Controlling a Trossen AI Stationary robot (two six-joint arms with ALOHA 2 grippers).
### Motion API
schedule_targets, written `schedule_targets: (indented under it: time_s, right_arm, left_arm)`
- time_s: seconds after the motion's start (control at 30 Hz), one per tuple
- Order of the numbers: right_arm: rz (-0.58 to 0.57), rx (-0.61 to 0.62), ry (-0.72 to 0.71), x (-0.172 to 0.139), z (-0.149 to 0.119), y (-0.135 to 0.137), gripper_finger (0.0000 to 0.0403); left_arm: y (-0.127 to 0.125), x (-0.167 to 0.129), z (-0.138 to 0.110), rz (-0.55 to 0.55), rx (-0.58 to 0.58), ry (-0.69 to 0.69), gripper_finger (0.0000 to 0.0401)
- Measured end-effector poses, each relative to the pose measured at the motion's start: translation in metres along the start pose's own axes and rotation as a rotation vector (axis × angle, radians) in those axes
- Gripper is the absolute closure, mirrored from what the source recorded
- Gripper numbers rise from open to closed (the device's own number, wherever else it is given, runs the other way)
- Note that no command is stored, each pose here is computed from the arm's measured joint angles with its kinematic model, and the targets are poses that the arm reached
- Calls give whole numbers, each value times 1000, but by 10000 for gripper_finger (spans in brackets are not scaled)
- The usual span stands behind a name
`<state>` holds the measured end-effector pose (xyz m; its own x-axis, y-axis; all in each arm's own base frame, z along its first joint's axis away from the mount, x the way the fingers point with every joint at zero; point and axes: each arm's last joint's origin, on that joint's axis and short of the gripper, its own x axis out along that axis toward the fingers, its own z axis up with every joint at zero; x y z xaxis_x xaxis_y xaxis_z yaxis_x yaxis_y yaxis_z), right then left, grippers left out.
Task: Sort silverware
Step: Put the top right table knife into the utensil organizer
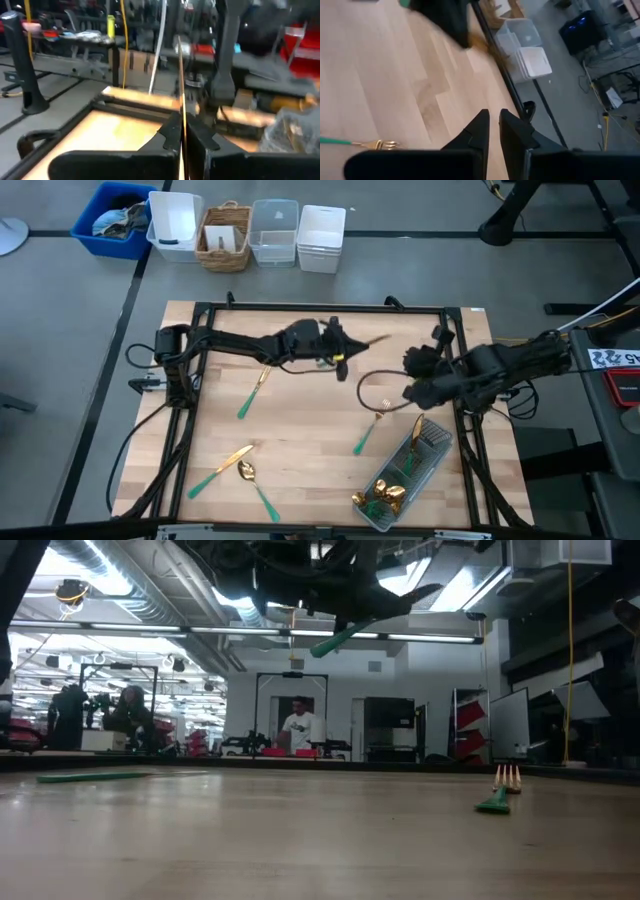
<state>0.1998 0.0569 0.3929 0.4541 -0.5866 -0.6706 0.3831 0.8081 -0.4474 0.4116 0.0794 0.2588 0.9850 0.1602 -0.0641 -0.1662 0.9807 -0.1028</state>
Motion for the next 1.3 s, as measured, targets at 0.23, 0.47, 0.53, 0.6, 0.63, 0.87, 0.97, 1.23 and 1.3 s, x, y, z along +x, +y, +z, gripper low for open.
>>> schedule_targets:
  time_s: [0.23,0.47,0.53,0.6,0.63,0.87,0.97,1.23,1.3]
  right_arm:
    - [-14,-39,-153,33,-31,44,359]
    - [70,-162,-397,66,-35,89,359]
    - [93,-205,-472,72,-34,96,359]
    - [119,-244,-541,76,-34,100,359]
    - [138,-264,-574,76,-33,102,359]
    - [192,-367,-690,86,-27,100,359]
    - [183,-351,-725,92,-19,91,359]
    - [164,-329,-747,112,-7,69,359]
    - [175,-318,-761,115,-4,64,359]
  left_arm:
    - [15,-3,20,-28,-143,-192,401]
    - [4,-6,32,-84,-186,-322,401]
    - [-1,-7,36,-109,-187,-365,401]
    - [-6,-9,40,-140,-189,-417,401]
    - [-8,-10,43,-162,-200,-446,401]
    - [-25,-19,54,-352,-235,-553,401]
    - [-35,-19,52,-391,-212,-539,401]
    - [-62,-21,49,-492,-124,-521,401]
    - [-67,-21,48,-497,-92,-526,401]
